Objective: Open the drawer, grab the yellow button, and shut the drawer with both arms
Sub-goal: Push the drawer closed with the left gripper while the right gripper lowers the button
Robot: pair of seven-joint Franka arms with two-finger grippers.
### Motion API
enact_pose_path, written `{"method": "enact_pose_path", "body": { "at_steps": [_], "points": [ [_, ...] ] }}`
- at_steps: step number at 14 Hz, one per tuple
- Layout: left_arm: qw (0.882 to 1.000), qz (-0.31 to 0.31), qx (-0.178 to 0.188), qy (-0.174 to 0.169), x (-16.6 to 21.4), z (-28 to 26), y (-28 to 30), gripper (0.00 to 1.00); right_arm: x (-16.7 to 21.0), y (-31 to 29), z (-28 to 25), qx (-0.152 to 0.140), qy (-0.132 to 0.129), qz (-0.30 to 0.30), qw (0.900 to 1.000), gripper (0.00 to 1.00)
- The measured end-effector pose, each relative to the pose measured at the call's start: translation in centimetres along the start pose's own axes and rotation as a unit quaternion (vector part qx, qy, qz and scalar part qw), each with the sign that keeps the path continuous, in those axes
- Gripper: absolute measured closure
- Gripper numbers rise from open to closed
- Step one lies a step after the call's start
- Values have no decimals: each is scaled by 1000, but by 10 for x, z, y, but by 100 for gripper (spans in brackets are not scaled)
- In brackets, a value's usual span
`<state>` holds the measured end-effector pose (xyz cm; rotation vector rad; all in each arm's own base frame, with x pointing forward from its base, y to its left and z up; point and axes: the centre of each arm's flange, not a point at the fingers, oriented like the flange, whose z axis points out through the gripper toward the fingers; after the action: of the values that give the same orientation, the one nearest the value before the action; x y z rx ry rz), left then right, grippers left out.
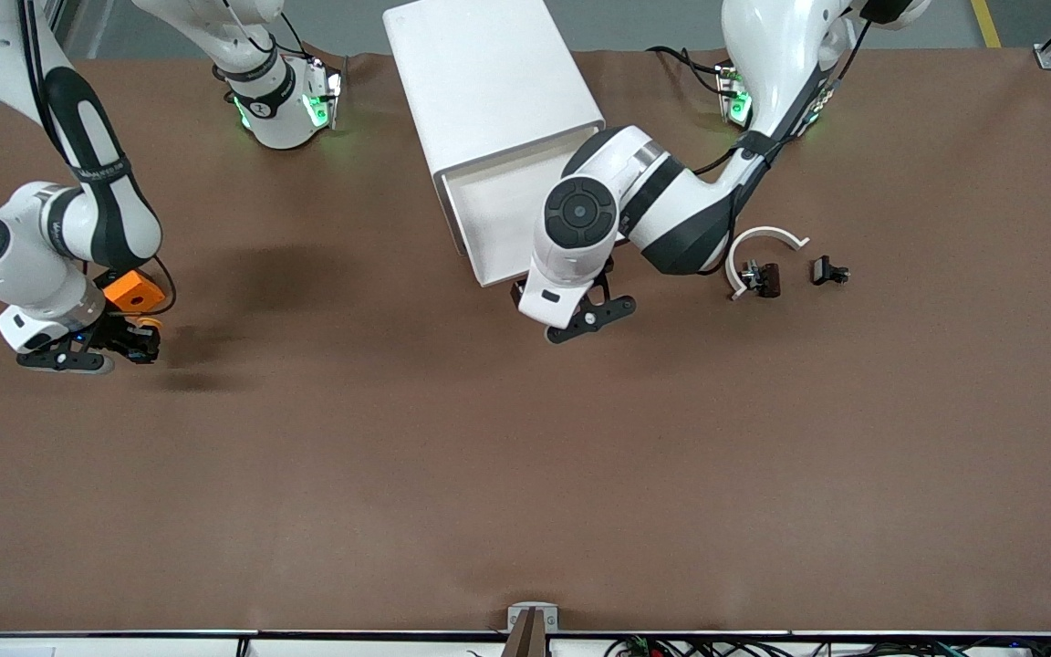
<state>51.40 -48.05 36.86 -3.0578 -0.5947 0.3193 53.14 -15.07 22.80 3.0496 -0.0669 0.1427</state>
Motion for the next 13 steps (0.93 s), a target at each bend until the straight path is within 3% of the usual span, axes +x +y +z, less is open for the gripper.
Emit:
{"method": "enact_pose_path", "body": {
  "at_steps": [5, 13],
  "points": [
    [1000, 2, 10, -3, -27, 12, 10, 0, -9, -1, 34, -1, -11, 0, 1000, 58],
    [999, -24, 24, -10, -84, 28, 28, 0, -11, -2, 38, 0, -14, -1, 1000, 58]
  ]
}}
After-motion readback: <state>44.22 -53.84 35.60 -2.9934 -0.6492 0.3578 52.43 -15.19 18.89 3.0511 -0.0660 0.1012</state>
